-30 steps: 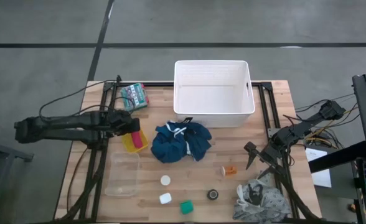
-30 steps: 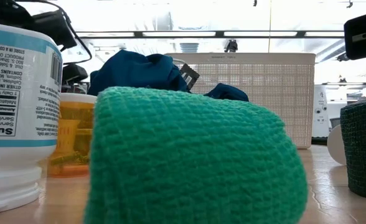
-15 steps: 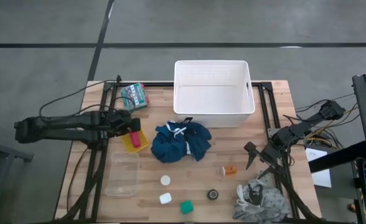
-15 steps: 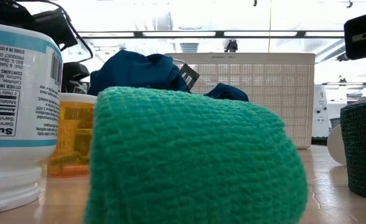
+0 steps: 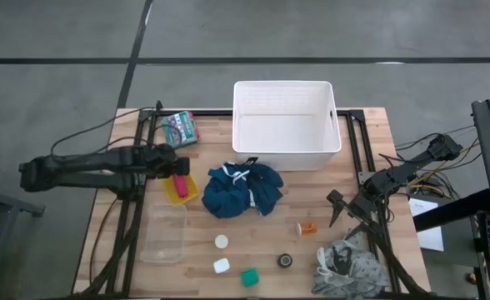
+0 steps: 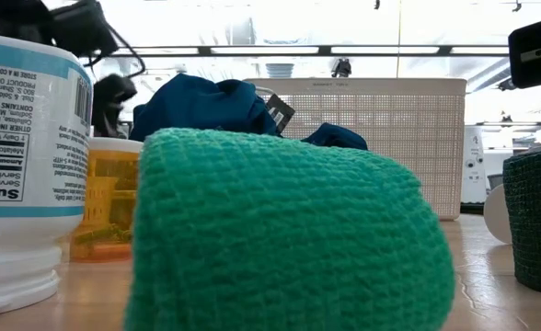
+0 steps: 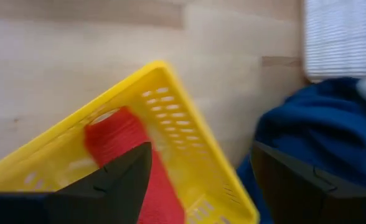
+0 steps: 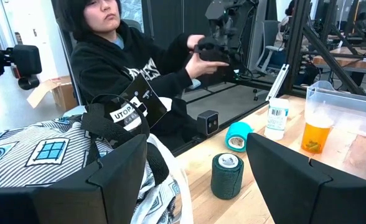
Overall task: Pick & place medical supplies in basket/bin
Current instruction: Put the blue bandage into the yellow bin
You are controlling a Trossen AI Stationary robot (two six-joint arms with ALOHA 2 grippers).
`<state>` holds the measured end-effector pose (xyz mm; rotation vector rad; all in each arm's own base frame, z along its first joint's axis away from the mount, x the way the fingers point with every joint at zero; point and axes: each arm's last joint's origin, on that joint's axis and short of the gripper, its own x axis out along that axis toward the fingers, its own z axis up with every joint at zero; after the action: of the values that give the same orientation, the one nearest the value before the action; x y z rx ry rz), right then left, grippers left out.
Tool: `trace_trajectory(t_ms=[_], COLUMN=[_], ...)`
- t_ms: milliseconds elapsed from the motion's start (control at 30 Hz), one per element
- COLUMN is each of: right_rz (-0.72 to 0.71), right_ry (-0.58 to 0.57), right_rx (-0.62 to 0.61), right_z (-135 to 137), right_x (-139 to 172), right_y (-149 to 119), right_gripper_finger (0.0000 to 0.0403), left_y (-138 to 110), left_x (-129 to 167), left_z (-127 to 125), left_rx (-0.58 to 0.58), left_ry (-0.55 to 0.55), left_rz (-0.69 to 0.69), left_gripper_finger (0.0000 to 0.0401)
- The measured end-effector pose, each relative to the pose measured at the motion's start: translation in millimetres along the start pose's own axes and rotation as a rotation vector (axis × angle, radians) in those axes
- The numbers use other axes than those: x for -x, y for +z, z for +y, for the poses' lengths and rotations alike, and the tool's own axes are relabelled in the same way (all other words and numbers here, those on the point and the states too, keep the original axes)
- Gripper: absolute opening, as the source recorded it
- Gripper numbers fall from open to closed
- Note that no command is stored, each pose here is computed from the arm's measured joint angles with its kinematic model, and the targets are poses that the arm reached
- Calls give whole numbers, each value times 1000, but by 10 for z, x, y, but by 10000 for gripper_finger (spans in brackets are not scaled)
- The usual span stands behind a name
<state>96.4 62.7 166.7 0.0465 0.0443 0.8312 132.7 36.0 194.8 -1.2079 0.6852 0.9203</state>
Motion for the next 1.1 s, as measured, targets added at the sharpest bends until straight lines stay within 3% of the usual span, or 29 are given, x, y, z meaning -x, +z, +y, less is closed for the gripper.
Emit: trace_trajectory(t_ms=[267, 467, 900, 1100], right_rz=[0, 0, 0, 0], right_ry=[0, 0, 0, 0], right_rx=[0, 0, 0, 0], right_z=[0, 0, 0, 0], right_x=[0, 0, 0, 0], right_y=[0, 0, 0, 0], right_gripper_finger=[272, 272, 272, 272], left_y=[69, -22, -679, -1038], left_x=[224, 354, 676, 721], left_z=[-251, -479, -699, -711], left_rx=[-204, -483, -976, -1066], left_ry=[-117, -273, -534, -577], left_rz=[-74, -170, -375, -427], left_gripper_finger=[275, 275, 276, 277])
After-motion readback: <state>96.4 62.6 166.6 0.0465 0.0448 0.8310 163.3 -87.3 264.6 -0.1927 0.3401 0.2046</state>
